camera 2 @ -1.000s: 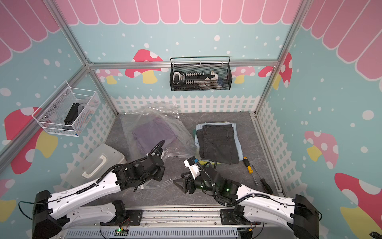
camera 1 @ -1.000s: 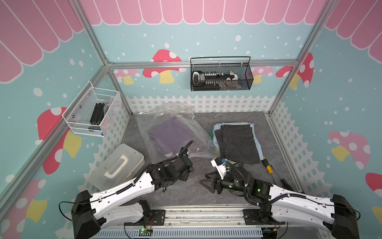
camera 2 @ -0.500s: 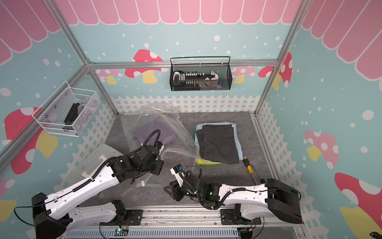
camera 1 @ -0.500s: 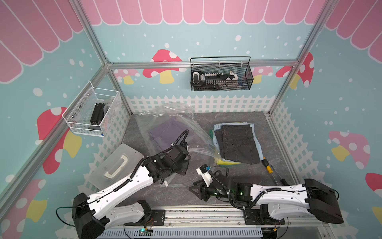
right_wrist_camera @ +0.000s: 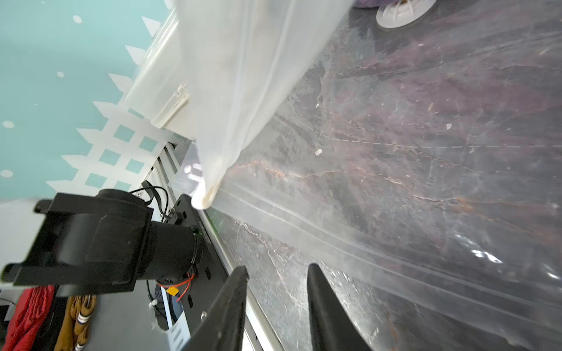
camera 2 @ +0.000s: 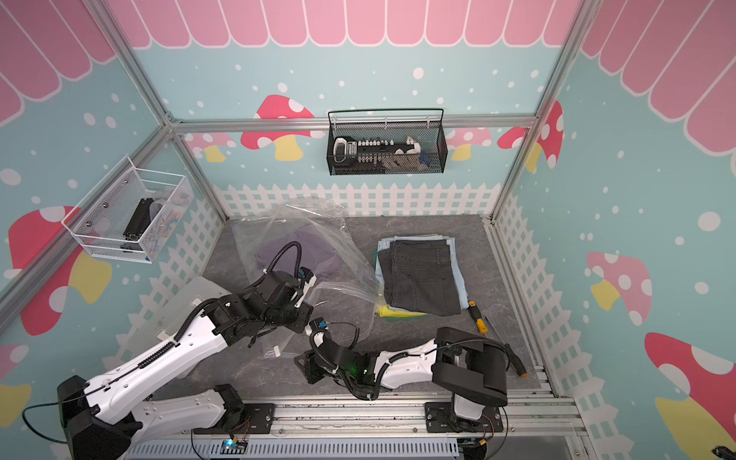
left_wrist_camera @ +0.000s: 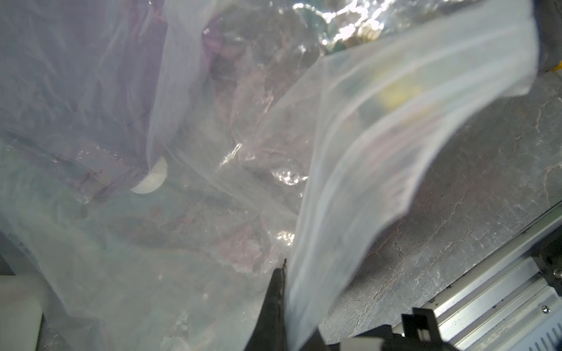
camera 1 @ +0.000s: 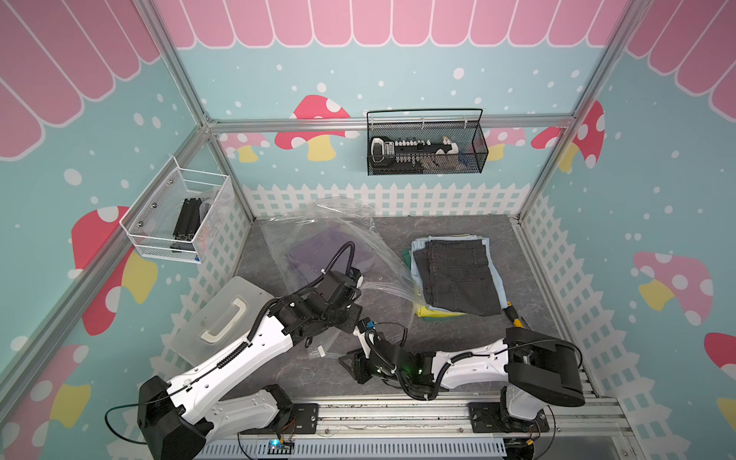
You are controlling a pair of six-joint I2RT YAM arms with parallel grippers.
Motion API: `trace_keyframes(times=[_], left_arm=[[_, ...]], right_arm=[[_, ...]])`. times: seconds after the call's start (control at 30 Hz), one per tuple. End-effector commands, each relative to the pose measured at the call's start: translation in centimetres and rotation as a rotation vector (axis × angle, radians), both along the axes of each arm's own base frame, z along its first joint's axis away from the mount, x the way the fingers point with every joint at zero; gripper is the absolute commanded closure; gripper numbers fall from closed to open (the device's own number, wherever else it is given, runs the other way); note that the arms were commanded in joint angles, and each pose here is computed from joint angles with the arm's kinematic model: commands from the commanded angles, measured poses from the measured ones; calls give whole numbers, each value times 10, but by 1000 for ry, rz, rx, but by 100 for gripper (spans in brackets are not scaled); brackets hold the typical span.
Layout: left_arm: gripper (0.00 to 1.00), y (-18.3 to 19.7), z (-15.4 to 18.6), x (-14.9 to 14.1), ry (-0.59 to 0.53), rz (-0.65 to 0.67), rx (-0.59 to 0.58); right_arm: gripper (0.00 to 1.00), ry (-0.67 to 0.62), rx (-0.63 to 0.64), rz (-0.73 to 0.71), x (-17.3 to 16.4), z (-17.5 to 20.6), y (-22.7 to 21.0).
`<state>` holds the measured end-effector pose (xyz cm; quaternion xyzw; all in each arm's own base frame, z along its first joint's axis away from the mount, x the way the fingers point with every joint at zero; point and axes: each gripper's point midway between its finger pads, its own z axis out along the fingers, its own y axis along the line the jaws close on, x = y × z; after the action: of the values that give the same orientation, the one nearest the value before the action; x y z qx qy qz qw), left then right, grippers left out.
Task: Take the trousers out of the vacuum bag
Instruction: Take out the trousers from the vacuum bag.
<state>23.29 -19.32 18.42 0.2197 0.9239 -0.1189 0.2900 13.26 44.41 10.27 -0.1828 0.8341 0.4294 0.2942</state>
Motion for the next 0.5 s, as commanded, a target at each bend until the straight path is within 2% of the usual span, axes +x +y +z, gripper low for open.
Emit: trace_keyframes(times=[0.0,0.47], left_arm=[[100,-7,10,0,-30,-50,-51],[100,-12,17,8,-45,-45,-99]], right_arm=[[66,18,78,-85,19,13,9],[68,70,128,-193,74,12,-1]])
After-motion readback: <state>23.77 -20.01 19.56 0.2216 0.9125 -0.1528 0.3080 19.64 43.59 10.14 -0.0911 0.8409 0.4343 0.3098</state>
